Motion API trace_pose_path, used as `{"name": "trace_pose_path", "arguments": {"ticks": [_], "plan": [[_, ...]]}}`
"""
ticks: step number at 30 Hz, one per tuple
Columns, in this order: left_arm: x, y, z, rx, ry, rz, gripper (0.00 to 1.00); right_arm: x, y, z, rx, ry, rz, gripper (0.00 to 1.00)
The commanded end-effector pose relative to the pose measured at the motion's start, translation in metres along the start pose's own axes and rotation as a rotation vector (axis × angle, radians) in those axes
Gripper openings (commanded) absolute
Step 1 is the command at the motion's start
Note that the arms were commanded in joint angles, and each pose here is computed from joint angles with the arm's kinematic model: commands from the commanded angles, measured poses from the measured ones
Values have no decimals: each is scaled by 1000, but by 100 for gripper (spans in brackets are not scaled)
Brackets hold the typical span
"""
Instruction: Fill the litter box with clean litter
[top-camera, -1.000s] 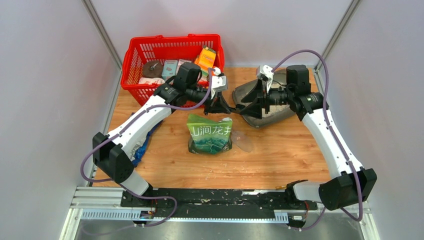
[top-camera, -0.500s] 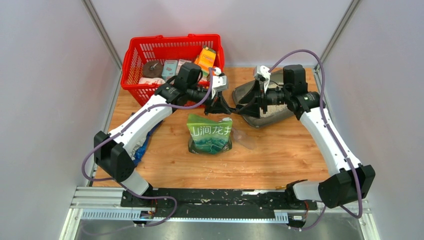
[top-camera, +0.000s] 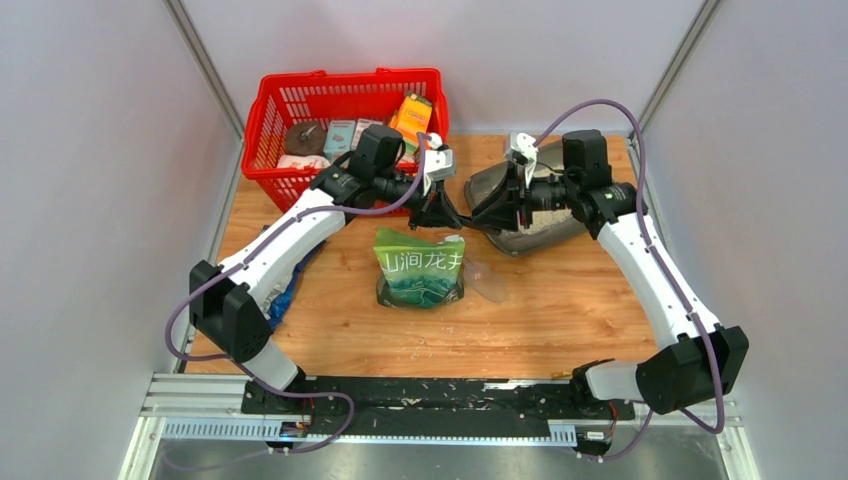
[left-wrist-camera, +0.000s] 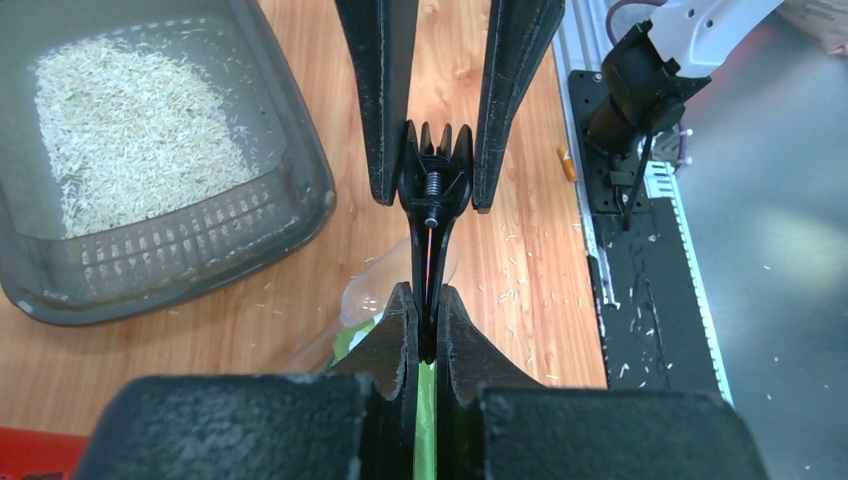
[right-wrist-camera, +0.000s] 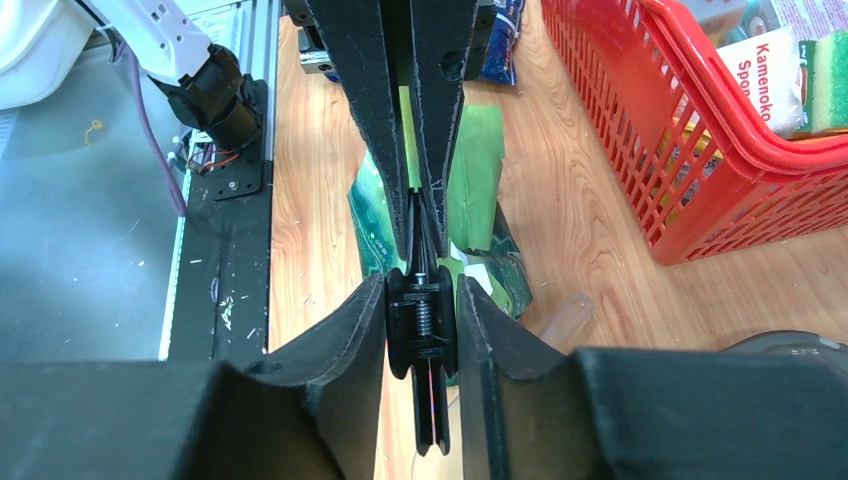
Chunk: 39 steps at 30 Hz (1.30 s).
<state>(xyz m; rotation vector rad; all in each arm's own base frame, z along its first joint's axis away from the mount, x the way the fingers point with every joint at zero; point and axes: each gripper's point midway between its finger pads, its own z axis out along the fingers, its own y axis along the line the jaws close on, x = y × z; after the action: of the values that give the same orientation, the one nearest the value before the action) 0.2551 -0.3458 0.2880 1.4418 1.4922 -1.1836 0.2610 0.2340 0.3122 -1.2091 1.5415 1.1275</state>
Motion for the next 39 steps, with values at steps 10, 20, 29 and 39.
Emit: {"name": "trace_pose_path", "arguments": {"ticks": [10, 20, 29, 39], "plan": [[-9, 8, 1, -4, -17, -20, 34, -2, -6, 2, 21, 4, -31, 0], [-14, 25, -34, -215, -12, 86, 50, 9, -8, -11, 28, 84, -55, 0], [44, -12, -56, -67, 192, 173, 49, 27, -16, -4, -29, 177, -160, 0], [80, -4, -38, -24, 222, 154, 50, 47, -35, 14, -37, 236, -151, 0]]}}
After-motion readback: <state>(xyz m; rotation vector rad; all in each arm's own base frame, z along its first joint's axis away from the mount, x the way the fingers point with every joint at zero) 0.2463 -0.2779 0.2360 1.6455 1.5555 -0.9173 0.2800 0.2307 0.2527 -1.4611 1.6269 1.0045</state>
